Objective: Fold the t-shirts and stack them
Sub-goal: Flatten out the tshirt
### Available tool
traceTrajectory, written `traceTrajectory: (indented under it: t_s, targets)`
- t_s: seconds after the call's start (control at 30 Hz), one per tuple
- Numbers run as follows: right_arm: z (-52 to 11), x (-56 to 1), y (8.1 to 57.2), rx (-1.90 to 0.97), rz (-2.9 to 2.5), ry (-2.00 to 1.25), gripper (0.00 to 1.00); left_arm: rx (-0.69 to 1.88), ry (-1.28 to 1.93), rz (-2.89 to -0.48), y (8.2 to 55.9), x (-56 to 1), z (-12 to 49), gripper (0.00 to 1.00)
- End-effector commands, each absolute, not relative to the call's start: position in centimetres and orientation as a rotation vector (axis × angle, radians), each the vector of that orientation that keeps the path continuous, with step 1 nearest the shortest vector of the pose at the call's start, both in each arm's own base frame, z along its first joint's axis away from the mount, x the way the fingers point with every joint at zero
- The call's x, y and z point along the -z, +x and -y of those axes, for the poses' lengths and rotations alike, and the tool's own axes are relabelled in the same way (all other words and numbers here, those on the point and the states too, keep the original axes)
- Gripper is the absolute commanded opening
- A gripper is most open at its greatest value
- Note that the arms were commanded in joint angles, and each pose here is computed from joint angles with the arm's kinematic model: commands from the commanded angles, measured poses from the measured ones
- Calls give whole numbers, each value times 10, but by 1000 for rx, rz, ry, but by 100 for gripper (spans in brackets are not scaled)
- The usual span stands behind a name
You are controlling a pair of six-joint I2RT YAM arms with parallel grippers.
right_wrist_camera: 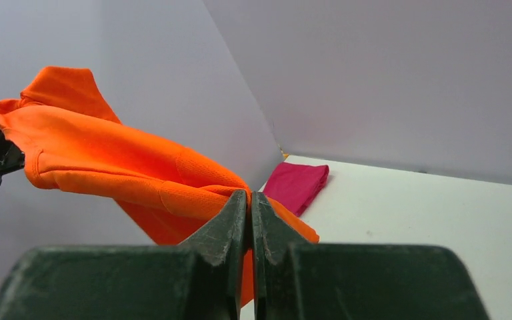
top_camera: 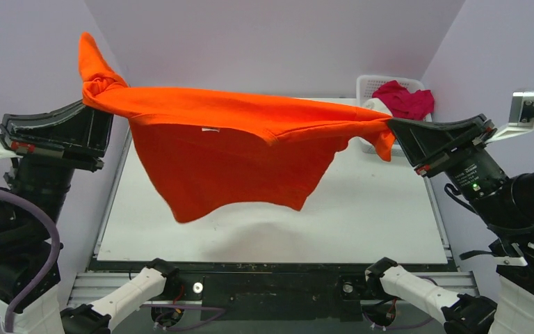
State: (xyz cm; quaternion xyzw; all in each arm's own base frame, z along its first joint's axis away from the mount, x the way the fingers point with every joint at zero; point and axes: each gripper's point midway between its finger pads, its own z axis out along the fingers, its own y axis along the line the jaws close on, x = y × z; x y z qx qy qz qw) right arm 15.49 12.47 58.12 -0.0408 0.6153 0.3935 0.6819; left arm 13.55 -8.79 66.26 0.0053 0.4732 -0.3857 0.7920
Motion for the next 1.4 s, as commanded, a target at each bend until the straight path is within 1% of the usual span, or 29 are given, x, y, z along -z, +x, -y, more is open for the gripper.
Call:
traceTrajectory:
  t_s: [0.0, 0.17, 0.33, 0.4, 0.43, 0.47, 0.53, 0.57, 0.6, 0.63, 0.67, 0.7, 0.73, 0.77, 0.8, 0.87, 0.97, 1.0, 1.03, 1.07, 1.1, 1.13, 1.17, 1.2, 1.23, 1.27, 1.3, 1.33, 1.37]
  targets:
    - [-128, -572, 173, -827, -1423, -82, 0, 807, 39, -1071, 161, -658, 102, 0]
    - [-118, -543, 225, -611, -1517, 19, 0, 699, -80, -1178, 226, -630, 106, 0]
    - [-100, -508, 293, -433, -1623, 168, 0, 490, -208, -1335, 324, -580, 109, 0]
    - [-96, -501, 318, -386, -1641, 192, 0, 457, -236, -1390, 362, -562, 110, 0]
    - [-96, -496, 334, -369, -1652, 197, 0, 490, -212, -1394, 369, -565, 115, 0]
    - [-89, -504, 341, -361, -1631, 214, 0, 487, -241, -1438, 398, -548, 113, 0]
    - [-85, -505, 369, -355, -1626, 241, 0, 539, -226, -1436, 424, -552, 117, 0]
    - [-79, -522, 372, -371, -1578, 253, 0, 558, -206, -1461, 444, -541, 125, 0]
    - [-79, -522, 386, -379, -1571, 258, 0, 579, -192, -1421, 445, -559, 126, 0]
    - [-75, -540, 387, -411, -1530, 260, 0, 583, -184, -1441, 462, -550, 132, 0]
    - [-76, -543, 398, -427, -1516, 255, 0, 612, -154, -1384, 455, -577, 135, 0]
    - [-73, -557, 398, -450, -1481, 251, 0, 617, -146, -1414, 471, -566, 141, 0]
    - [-73, -561, 405, -461, -1468, 251, 0, 646, -116, -1365, 465, -587, 144, 0]
    - [-71, -572, 403, -475, -1442, 237, 0, 652, -114, -1381, 476, -580, 149, 0]
    - [-71, -575, 406, -479, -1432, 231, 0, 673, -95, -1348, 471, -594, 151, 0]
    - [-73, -576, 405, -490, -1428, 191, 0, 696, -70, -1337, 478, -593, 158, 0]
    - [-80, -549, 405, -487, -1500, 118, 0, 699, -45, -1392, 490, -563, 166, 0]
    - [-81, -524, 410, -464, -1561, 95, 0, 705, -27, -1372, 490, -562, 168, 0]
    - [-84, -517, 403, -466, -1578, 67, 0, 695, -24, -1431, 493, -532, 169, 0]
    - [-85, -483, 406, -441, -1662, 43, 0, 705, -4, -1362, 479, -546, 167, 0]
    - [-84, -474, 397, -428, -1679, 37, 0, 705, -5, -1474, 491, -484, 174, 0]
    - [-84, -434, 398, -402, -1765, 35, 0, 718, 20, -1361, 474, -505, 171, 0]
    - [-83, -426, 388, -393, -1767, 28, 0, 713, 3, -1472, 481, -437, 174, 2]
    - [-86, -383, 385, -362, -1857, 15, 0, 724, 11, -1382, 464, -450, 171, 4]
    - [-87, -372, 374, -337, -1869, -16, 0, 710, -35, -1501, 464, -378, 168, 5]
    - [-95, -327, 367, -308, -1963, -45, 0, 727, -32, -1429, 449, -385, 168, 7]
    - [-98, -315, 356, -286, -1980, -80, 0, 710, -82, -1536, 441, -318, 165, 12]
    - [-107, -272, 343, -262, -2070, -118, 0, 706, -95, -1573, 423, -277, 167, 18]
    - [-114, -239, 328, -245, -2140, -152, 0, 681, -129, -1562, 414, -269, 167, 30]
